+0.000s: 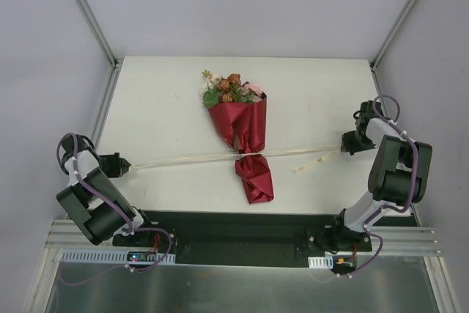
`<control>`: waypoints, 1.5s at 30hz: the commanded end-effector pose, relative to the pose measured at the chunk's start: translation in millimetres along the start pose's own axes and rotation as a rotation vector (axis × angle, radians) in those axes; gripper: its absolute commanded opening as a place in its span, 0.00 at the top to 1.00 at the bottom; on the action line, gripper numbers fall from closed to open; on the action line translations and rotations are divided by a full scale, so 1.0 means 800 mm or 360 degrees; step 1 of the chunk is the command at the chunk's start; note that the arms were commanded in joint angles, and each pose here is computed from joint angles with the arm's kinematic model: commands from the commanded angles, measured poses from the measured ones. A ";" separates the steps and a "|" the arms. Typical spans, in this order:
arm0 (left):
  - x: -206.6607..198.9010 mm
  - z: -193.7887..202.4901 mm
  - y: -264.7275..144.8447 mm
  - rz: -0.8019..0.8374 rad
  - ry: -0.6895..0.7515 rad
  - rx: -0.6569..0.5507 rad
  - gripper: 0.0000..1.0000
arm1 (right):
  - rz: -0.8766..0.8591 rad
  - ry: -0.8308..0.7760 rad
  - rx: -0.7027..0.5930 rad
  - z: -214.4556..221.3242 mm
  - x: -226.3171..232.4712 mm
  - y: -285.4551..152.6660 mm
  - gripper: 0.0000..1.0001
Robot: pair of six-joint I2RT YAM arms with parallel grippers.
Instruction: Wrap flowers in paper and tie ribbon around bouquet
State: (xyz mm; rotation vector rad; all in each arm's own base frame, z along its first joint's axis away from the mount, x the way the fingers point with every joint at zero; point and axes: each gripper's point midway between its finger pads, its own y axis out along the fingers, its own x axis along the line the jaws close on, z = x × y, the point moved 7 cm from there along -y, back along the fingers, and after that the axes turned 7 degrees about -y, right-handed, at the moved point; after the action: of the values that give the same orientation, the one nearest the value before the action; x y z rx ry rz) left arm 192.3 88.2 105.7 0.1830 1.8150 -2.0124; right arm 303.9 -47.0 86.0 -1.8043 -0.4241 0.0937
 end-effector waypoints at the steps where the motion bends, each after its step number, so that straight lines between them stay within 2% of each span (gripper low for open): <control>1: -0.038 -0.065 -0.019 0.0106 -0.0021 -0.0428 1.00 | 0.0086 0.0205 -0.0387 -0.080 0.000 0.005 1.00; 8: -0.041 -0.076 -0.020 0.0107 -0.0057 -0.0432 1.00 | 0.0108 0.0258 -0.0416 -0.103 -0.007 0.008 1.00; 12: -0.047 -0.069 -0.014 0.0119 -0.0003 -0.0356 1.00 | 0.0129 0.0193 -0.0439 -0.102 -0.002 0.005 1.00; 17: -0.069 -0.026 -0.008 0.0133 0.0328 -0.0285 1.00 | 0.0127 -0.0062 -0.0528 -0.080 0.018 -0.023 1.00; 20: -0.076 0.006 -0.007 0.0166 0.0516 -0.0187 1.00 | 0.0134 -0.0237 -0.0490 -0.059 0.026 -0.039 1.00; 22: -0.079 0.028 -0.008 0.0205 0.0657 -0.0027 0.89 | 0.0129 -0.0330 -0.0473 -0.043 0.020 -0.052 1.00; 23: -0.079 0.040 -0.008 0.0218 0.0710 0.0037 0.69 | 0.0123 -0.0364 -0.0476 -0.036 0.016 -0.056 1.00; 26: -0.075 0.113 -0.014 0.0321 0.1035 0.0326 0.45 | 0.0059 -0.0496 -0.0415 -0.014 0.006 -0.068 1.00; 28: -0.074 0.160 -0.020 0.0457 0.1300 0.0482 0.42 | 0.0017 -0.0593 -0.0364 -0.007 0.003 -0.071 1.00; 29: -0.062 0.210 -0.028 0.0566 0.1521 0.0749 0.42 | -0.0029 -0.0725 -0.0328 -0.003 0.001 -0.074 0.78; 30: -0.068 0.233 -0.031 0.0718 0.1691 0.0815 0.41 | -0.0047 -0.0782 -0.0322 -0.003 0.001 -0.077 0.60; 31: -0.060 0.275 -0.041 0.0765 0.1889 0.0947 0.41 | -0.0067 -0.0915 -0.0325 -0.004 -0.001 -0.081 0.29; 32: -0.055 0.292 -0.035 0.0740 0.1979 0.1011 0.39 | -0.0116 -0.0984 -0.0295 0.002 0.001 -0.088 0.18; 33: -0.052 0.305 -0.032 0.0741 0.2073 0.1053 0.38 | -0.0097 -0.1054 -0.0283 0.005 0.000 -0.094 0.13; 34: -0.053 0.322 -0.033 0.0746 0.2135 0.1085 0.29 | -0.0064 -0.1114 -0.0278 0.010 -0.002 -0.098 0.04; 35: -0.043 0.340 -0.030 0.0700 0.2189 0.1141 0.26 | -0.0082 -0.1263 -0.0253 0.024 -0.002 -0.104 0.04; 37: -0.037 0.357 -0.012 0.0558 0.2122 0.1178 0.28 | -0.0123 -0.1423 -0.0212 0.050 -0.004 -0.105 0.02; 38: -0.029 0.364 -0.002 0.0488 0.2111 0.1189 0.28 | -0.0174 -0.1554 -0.0116 0.078 -0.007 -0.099 0.02; 40: -0.023 0.370 0.008 0.0421 0.2029 0.1181 0.39 | -0.0193 -0.1634 -0.0011 0.102 -0.013 -0.092 0.06; 42: -0.012 0.381 0.020 0.0338 0.2005 0.1211 0.43 | -0.0233 -0.1759 0.0039 0.133 -0.017 -0.086 0.10; 45: -0.016 0.398 0.035 0.0274 0.1976 0.1218 0.39 | -0.0249 -0.1888 -0.0003 0.165 -0.017 -0.085 0.12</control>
State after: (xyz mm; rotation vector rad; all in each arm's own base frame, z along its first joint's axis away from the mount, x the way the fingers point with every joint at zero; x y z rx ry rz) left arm 259.6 -203.4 130.1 2.1581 1.2213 -2.4944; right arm 254.3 61.0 120.2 -1.6245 -1.2829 0.9696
